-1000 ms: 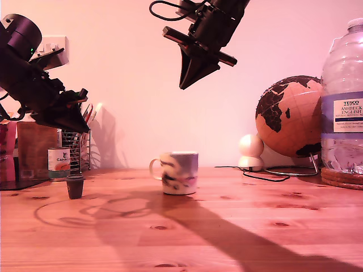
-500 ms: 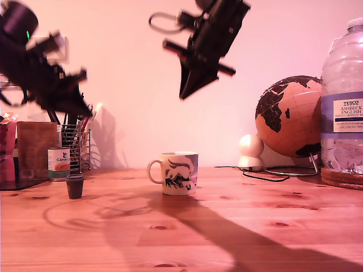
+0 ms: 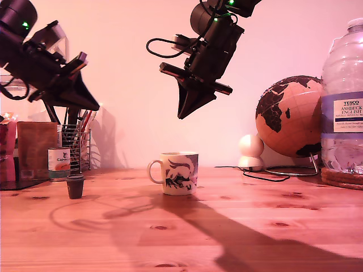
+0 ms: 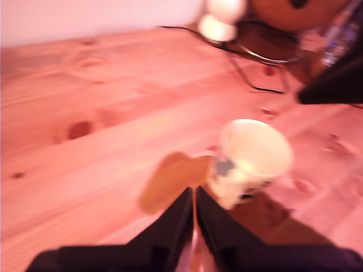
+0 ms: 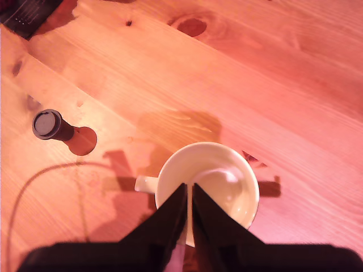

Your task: Lift the coffee cup and remove the coffee capsule that is hidden under it

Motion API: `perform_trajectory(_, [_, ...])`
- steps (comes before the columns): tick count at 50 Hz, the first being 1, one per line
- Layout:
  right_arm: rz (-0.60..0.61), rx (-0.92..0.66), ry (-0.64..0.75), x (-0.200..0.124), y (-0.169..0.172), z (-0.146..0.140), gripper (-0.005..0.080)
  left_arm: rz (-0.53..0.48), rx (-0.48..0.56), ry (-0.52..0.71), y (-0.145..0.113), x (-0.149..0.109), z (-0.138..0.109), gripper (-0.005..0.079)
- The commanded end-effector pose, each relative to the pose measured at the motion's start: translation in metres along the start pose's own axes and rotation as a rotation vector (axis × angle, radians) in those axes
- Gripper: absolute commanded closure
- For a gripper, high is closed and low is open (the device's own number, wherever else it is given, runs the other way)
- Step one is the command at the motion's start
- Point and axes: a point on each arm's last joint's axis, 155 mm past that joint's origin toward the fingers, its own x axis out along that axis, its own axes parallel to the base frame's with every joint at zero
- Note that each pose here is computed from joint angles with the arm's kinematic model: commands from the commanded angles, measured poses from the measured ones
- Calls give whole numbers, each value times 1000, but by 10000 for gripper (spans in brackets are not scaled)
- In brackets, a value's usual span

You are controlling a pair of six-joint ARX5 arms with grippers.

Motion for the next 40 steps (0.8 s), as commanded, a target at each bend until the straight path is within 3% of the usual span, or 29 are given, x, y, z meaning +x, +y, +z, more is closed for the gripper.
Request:
perform_trajectory(1, [4,2,-1,4,1,1,764,-23,7,3,-10,4,0,766])
perform_trajectory(26, [8,18,40,3,-1,-10,764,-86,48,28,-47,18,-6,766])
perform_trajectory(40, [147,2,96,5,44,-23,764,-70,47,29,-44,18,-6,766])
